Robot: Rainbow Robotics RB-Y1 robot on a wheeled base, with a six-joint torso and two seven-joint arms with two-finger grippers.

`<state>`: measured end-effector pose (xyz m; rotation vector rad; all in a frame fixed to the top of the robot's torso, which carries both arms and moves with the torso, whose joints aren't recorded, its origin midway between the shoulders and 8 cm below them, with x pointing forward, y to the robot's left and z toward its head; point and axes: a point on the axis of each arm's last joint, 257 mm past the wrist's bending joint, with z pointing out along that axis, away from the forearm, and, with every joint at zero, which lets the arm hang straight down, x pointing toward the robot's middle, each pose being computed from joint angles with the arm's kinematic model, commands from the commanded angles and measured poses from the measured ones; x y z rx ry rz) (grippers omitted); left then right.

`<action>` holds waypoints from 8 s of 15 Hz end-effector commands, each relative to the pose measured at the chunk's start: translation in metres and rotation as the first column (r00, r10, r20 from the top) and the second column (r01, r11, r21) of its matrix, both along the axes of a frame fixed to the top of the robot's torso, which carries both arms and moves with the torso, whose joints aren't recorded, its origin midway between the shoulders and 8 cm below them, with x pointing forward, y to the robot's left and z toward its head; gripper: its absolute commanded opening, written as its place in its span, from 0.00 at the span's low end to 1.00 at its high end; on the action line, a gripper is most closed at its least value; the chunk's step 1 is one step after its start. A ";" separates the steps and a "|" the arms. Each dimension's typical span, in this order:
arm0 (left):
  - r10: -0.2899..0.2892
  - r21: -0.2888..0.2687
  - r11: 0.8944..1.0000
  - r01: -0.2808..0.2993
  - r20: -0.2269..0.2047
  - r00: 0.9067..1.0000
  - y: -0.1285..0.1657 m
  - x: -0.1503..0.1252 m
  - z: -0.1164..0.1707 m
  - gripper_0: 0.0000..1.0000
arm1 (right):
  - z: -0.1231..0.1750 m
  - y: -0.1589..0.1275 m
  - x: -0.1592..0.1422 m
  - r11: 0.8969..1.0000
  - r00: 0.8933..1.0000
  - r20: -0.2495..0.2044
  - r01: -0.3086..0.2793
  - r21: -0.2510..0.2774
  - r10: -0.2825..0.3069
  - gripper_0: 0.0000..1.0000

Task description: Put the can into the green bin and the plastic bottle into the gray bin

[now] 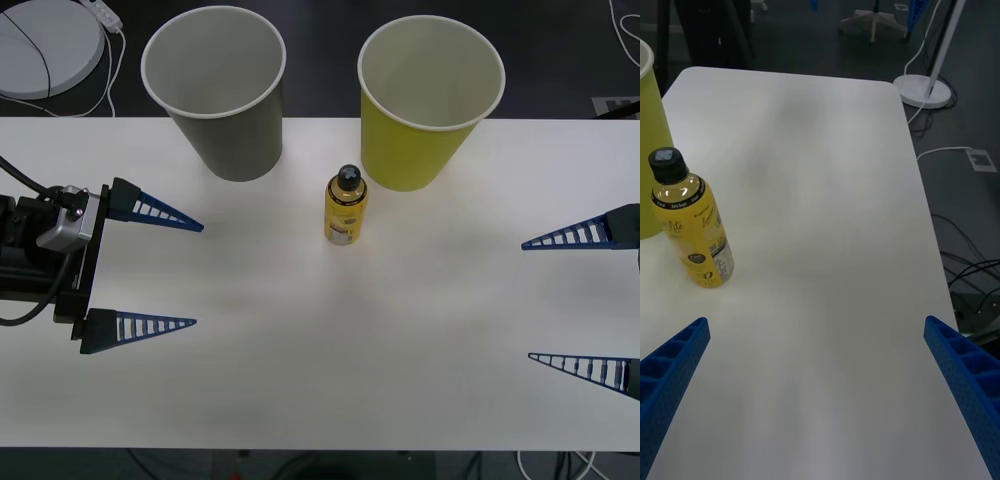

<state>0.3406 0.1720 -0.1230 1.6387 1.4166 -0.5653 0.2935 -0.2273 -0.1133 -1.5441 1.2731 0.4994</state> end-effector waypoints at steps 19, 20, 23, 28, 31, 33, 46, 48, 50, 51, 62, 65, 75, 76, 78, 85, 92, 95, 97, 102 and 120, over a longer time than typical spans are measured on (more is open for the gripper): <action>0.000 0.000 1.000 0.000 0.000 1.000 0.000 0.000 0.000 1.00 | -0.032 -0.011 0.045 0.966 0.968 0.014 0.249 0.063 -0.250 1.00; 0.000 0.000 1.000 0.000 0.000 1.000 0.000 0.000 0.000 1.00 | -0.035 -0.009 0.048 0.962 0.964 0.010 0.264 0.071 -0.266 1.00; 0.000 0.000 1.000 0.000 0.000 1.000 0.000 0.000 0.000 1.00 | -0.046 0.001 0.059 0.948 0.952 -0.008 0.305 0.093 -0.306 1.00; 0.000 0.000 1.000 0.000 0.000 1.000 0.000 0.000 0.000 1.00 | -0.057 0.018 0.078 0.925 0.933 -0.018 0.359 0.123 -0.360 1.00; 0.000 0.000 1.000 0.000 0.000 1.000 0.000 0.000 0.000 1.00 | -0.062 0.029 0.088 0.906 0.918 -0.038 0.397 0.149 -0.396 1.00; 0.000 0.000 1.000 0.000 0.000 1.000 0.000 0.000 0.000 1.00 | -0.065 0.034 0.094 0.892 0.907 -0.053 0.421 0.164 -0.418 1.00; 0.000 0.000 1.000 0.000 0.000 1.000 0.000 0.000 0.000 1.00 | -0.084 0.072 0.140 0.818 0.861 -0.163 0.508 0.270 -0.481 1.00; 0.000 0.000 1.000 0.000 0.000 1.000 0.000 0.000 0.000 1.00 | -0.086 0.079 0.146 0.808 0.859 -0.175 0.512 0.291 -0.481 1.00; 0.000 0.000 1.000 0.000 0.000 1.000 0.000 0.000 0.000 1.00 | -0.088 0.088 0.153 0.803 0.859 -0.177 0.512 0.306 -0.480 1.00; 0.000 0.000 1.000 0.000 0.000 1.000 0.000 0.000 0.000 1.00 | -0.088 0.091 0.156 0.801 0.860 -0.175 0.511 0.313 -0.480 1.00; 0.000 0.000 1.000 0.000 0.000 1.000 0.000 0.000 0.000 1.00 | -0.098 0.129 0.180 0.802 0.868 -0.179 0.496 0.333 -0.462 1.00; 0.000 0.000 1.000 0.000 0.000 1.000 0.000 0.000 0.000 1.00 | -0.098 0.141 0.186 0.803 0.872 -0.185 0.490 0.341 -0.453 1.00; 0.000 0.000 1.000 0.000 0.000 1.000 0.000 0.000 0.000 1.00 | -0.091 0.158 0.198 0.811 0.882 -0.142 0.470 0.348 -0.450 1.00; 0.000 0.000 1.000 0.000 0.000 1.000 0.000 0.000 0.000 1.00 | -0.089 0.159 0.199 0.809 0.881 -0.141 0.471 0.353 -0.452 1.00; 0.000 0.000 1.000 0.000 0.000 1.000 0.000 0.000 0.000 1.00 | -0.091 0.158 0.202 0.806 0.878 -0.146 0.478 0.351 -0.457 1.00; 0.000 0.000 1.000 0.000 0.000 1.000 0.000 0.000 0.000 1.00 | -0.094 0.164 0.220 0.800 0.870 -0.143 0.490 0.347 -0.471 1.00; 0.000 0.000 1.000 0.000 0.000 1.000 0.000 0.000 0.000 1.00 | -0.096 0.174 0.219 0.809 0.877 -0.144 0.479 0.342 -0.458 1.00; 0.000 0.000 1.000 0.000 0.000 1.000 0.000 0.000 0.000 1.00 | -0.097 0.174 0.219 0.808 0.876 -0.149 0.481 0.342 -0.459 0.00; 0.000 0.000 1.000 0.000 0.000 1.000 0.000 0.000 0.000 1.00 | -0.095 0.175 0.220 0.808 0.877 -0.148 0.478 0.344 -0.456 0.00; 0.000 0.000 1.000 0.000 0.000 1.000 0.000 0.000 0.000 1.00 | -0.096 0.174 0.219 0.807 0.877 -0.152 0.480 0.343 -0.457 0.00; 0.000 0.000 1.000 0.000 0.000 1.000 0.000 0.000 0.000 1.00 | -0.062 0.160 0.209 0.819 0.896 -0.139 0.442 0.365 -0.422 0.00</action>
